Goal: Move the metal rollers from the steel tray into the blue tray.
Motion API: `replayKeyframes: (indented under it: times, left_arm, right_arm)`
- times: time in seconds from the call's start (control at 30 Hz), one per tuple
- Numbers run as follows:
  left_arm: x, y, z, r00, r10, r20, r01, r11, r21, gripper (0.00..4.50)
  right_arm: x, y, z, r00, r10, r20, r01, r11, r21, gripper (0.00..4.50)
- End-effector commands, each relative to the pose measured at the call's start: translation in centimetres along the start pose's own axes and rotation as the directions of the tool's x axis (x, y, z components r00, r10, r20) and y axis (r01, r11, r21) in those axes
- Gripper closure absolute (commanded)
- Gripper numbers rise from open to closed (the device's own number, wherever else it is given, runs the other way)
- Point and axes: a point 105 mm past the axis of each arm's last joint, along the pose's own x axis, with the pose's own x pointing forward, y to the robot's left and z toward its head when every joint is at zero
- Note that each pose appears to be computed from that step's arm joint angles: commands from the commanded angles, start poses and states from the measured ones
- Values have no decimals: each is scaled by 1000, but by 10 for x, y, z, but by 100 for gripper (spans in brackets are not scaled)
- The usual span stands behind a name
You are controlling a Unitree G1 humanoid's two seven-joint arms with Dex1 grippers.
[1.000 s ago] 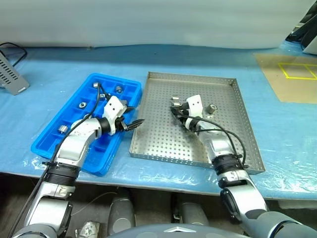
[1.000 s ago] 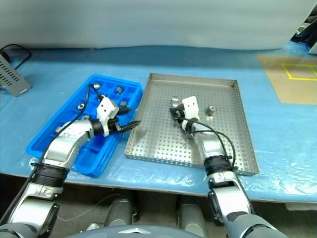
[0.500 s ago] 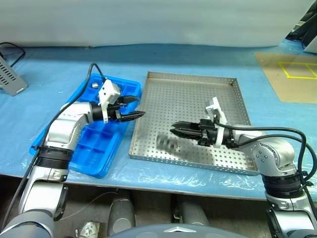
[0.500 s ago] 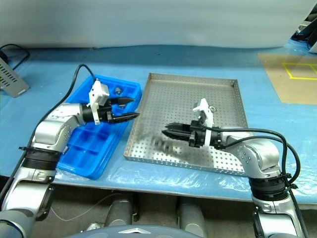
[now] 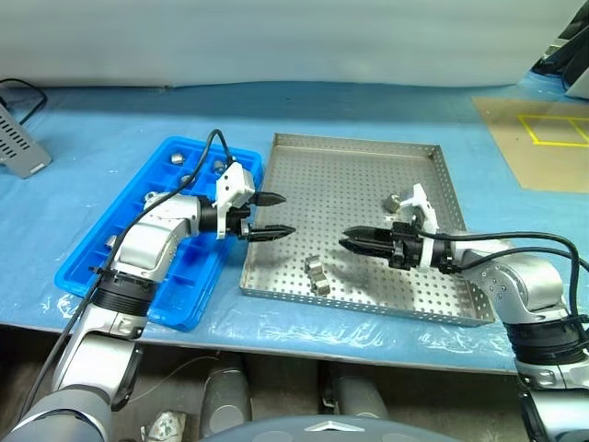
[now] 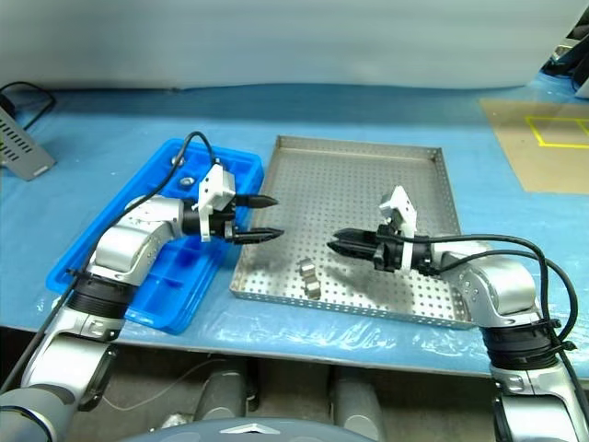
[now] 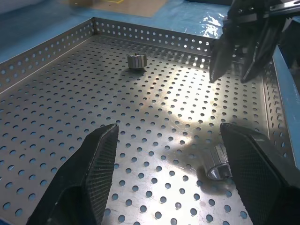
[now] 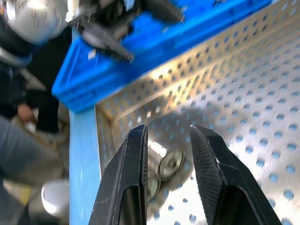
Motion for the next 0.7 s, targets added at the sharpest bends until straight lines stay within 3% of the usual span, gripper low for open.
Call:
replayKeyframes:
  times: [0.03, 0.23, 0.33, 0.47, 0.7]
  left_arm:
    - [-3, 4, 8, 999, 30, 25, -31, 999, 35, 80]
    - [-3, 6, 5, 998, 59, 21, -60, 998, 30, 80]
    - [-3, 4, 4, 998, 64, 25, -65, 998, 23, 80]
    - [-3, 2, 1, 997, 77, 18, -78, 997, 18, 80]
    - [-3, 3, -2, 993, 111, 26, -111, 994, 9, 80]
  right_arm:
    - [8, 8, -4, 996, 45, -77, -60, 979, -195, 272]
    - [38, 3, -29, 980, 64, -188, -120, 946, -301, 87]
    - [57, 13, -26, 965, 113, -236, -201, 897, -393, 87]
    - [68, 21, 1, 949, 143, -281, -282, 781, -557, 87]
    - [30, 8, 23, 891, 109, -441, -393, 674, -625, 87]
